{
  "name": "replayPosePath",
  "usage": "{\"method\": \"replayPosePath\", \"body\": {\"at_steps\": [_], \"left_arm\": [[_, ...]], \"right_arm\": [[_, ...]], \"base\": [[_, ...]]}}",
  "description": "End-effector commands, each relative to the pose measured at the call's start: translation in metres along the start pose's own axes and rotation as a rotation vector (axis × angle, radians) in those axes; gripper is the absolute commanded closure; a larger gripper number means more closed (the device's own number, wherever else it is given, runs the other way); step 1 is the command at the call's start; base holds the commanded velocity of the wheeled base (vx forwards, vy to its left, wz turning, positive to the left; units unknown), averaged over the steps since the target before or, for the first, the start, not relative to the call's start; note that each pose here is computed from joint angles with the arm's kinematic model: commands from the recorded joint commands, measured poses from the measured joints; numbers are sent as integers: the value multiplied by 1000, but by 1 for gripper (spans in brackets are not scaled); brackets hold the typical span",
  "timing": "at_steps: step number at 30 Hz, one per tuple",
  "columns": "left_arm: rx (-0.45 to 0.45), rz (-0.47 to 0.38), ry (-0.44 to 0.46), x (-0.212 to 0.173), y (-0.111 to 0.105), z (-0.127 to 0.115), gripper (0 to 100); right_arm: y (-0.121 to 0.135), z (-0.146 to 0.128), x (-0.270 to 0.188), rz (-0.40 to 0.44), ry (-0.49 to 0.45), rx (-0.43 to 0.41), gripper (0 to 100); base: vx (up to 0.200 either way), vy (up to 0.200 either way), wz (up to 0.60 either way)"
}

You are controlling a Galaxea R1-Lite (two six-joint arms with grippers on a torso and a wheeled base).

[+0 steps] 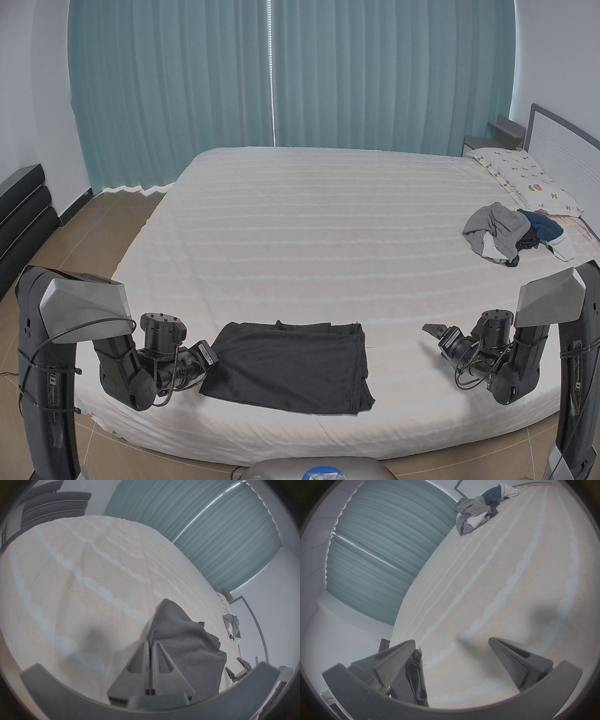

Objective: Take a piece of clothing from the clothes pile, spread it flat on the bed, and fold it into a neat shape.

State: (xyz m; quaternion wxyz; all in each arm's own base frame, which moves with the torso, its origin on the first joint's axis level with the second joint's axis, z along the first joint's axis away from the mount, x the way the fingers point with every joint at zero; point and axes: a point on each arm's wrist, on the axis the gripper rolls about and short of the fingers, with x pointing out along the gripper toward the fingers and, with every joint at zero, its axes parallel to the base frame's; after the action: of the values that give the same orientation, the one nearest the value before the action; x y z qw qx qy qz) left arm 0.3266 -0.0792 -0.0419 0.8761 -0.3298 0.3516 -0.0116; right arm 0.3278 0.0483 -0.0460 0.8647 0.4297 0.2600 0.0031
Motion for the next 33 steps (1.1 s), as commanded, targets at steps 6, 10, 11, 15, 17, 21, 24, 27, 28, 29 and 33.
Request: {"method": "replayPosePath", "body": {"at_steps": [6, 10, 11, 15, 17, 21, 24, 27, 28, 29, 33], "left_arm": [[0, -2, -1, 0, 0, 0, 0], [0, -3, -2, -2, -1, 1, 0], [-3, -3, -4, -2, -1, 2, 0], [-8, 1, -7, -4, -1, 4, 0], [-11, 0, -9, -5, 0, 5, 0], [-20, -5, -18, -14, -3, 8, 0], [-24, -15, -37, -20, -6, 13, 0], [-31, -14, -54, -22, -5, 18, 0], [-30, -15, -62, -23, -5, 20, 0], [-29, -14, -70, -24, -5, 22, 0], [-14, -30, -147, -39, -19, 33, 0]], "right_arm": [[0, 0, 0, 1, 1, -1, 0], [0, 0, 0, -1, 2, -1, 0], [0, 0, 0, -1, 2, -1, 0], [0, 0, 0, 0, 0, -1, 0], [0, 0, 0, -1, 2, -1, 0], [0, -2, 0, -4, 5, -5, 0], [0, -3, -1, -3, 10, -11, 0], [1, -4, -1, -1, 10, -12, 0], [1, -4, -1, -2, 11, -13, 0], [1, -3, 0, -1, 10, -15, 0], [4, -3, 2, 3, 12, -51, 0]], "base": [[0, 0, 0], [0, 0, 0], [0, 0, 0], [0, 0, 0], [0, 0, 0], [0, 0, 0], [0, 0, 0], [0, 0, 0], [0, 0, 0], [0, 0, 0], [0, 0, 0]]}}
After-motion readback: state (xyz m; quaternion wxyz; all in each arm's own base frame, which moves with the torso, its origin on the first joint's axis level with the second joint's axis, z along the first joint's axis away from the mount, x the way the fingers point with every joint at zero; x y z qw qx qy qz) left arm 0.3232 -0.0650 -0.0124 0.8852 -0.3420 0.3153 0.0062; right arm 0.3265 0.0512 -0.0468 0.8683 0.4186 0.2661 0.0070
